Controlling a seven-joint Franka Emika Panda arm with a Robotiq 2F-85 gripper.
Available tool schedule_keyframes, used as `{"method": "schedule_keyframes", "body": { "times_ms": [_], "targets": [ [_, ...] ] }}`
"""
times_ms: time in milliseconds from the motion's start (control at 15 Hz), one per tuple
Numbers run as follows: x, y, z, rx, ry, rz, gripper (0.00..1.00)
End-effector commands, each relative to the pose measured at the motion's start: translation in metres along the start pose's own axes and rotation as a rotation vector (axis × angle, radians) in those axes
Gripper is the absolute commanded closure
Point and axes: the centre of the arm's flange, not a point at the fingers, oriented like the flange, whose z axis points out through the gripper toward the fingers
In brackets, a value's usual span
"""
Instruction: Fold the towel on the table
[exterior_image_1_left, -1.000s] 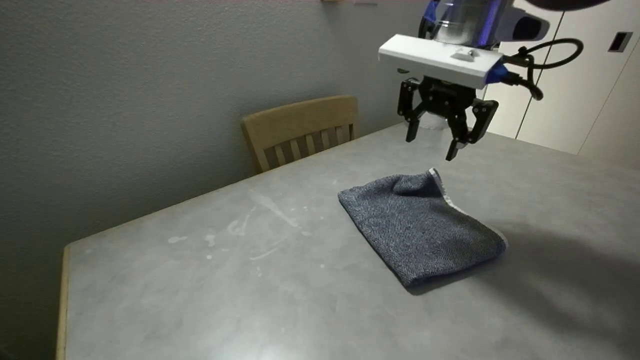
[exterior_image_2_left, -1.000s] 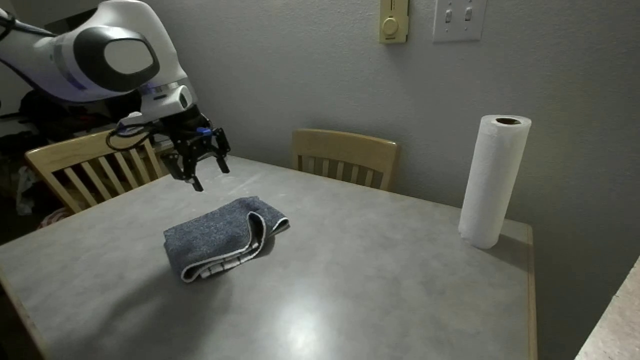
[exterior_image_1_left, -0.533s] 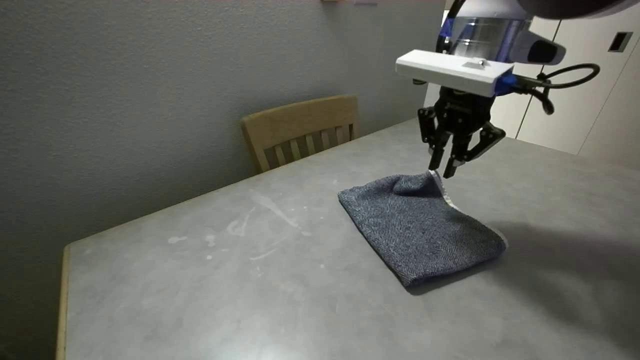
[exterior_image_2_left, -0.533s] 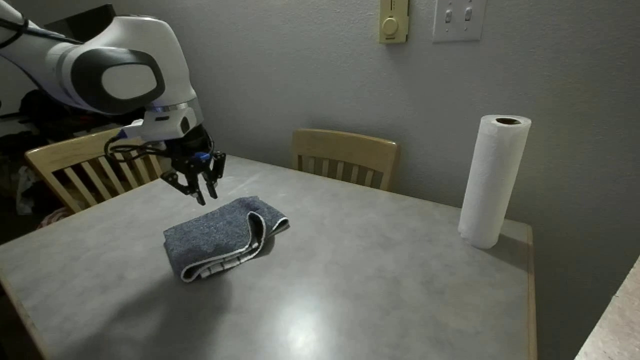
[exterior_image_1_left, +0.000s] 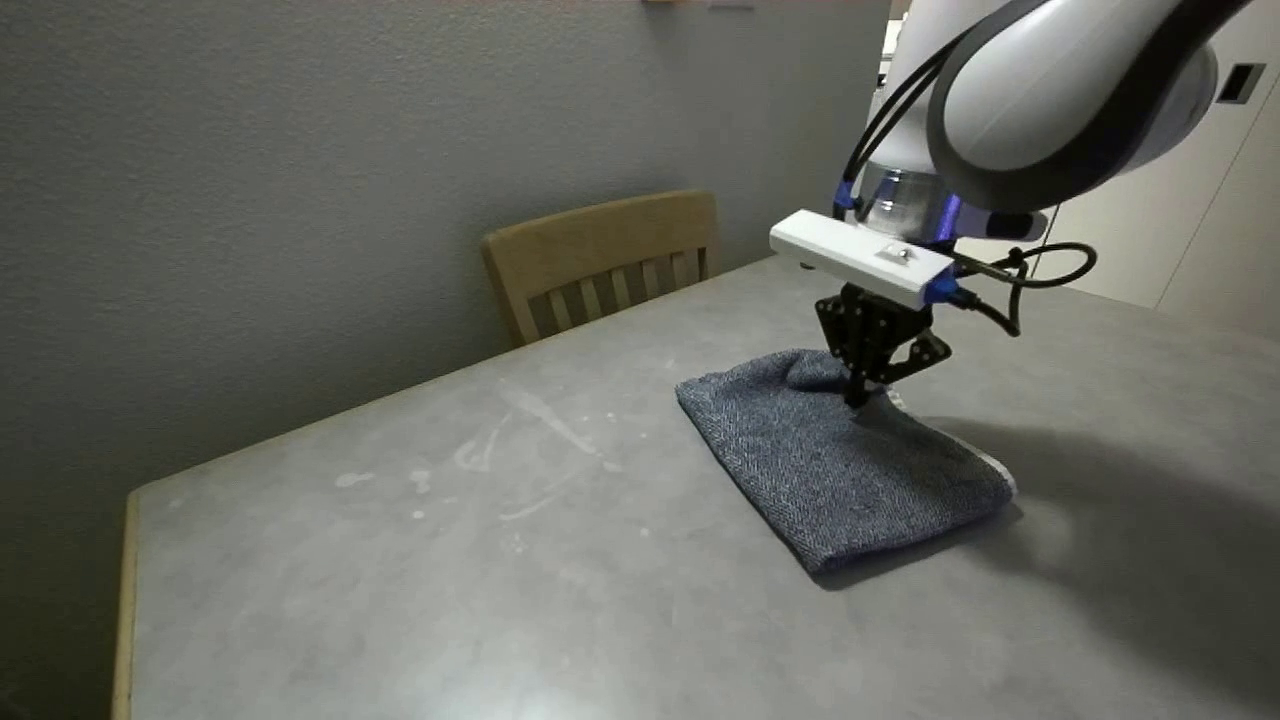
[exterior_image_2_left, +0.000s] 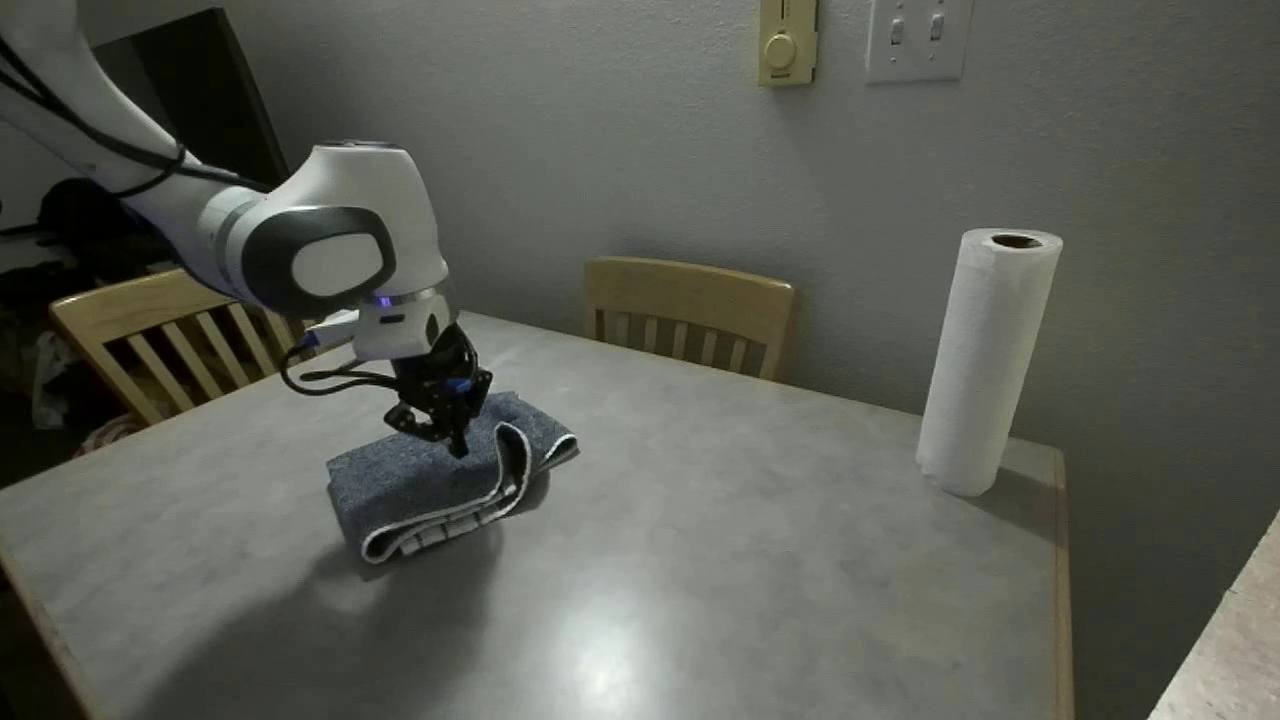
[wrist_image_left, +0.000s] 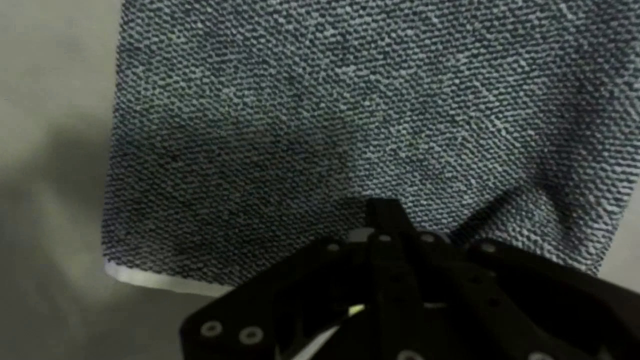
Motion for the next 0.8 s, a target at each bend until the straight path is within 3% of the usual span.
{"method": "schedule_keyframes", "body": {
  "times_ms": [0,333,733],
  "targets": [
    [0.005,-0.018,0.034,-0.034,0.086,-0.015,1.0],
    [0.007,-0.025,0.047,-0.026,0.28,-0.03,1.0],
    [-0.005,-0.029,0.047,-0.033,0.377,-0.061,1.0]
  ]
}}
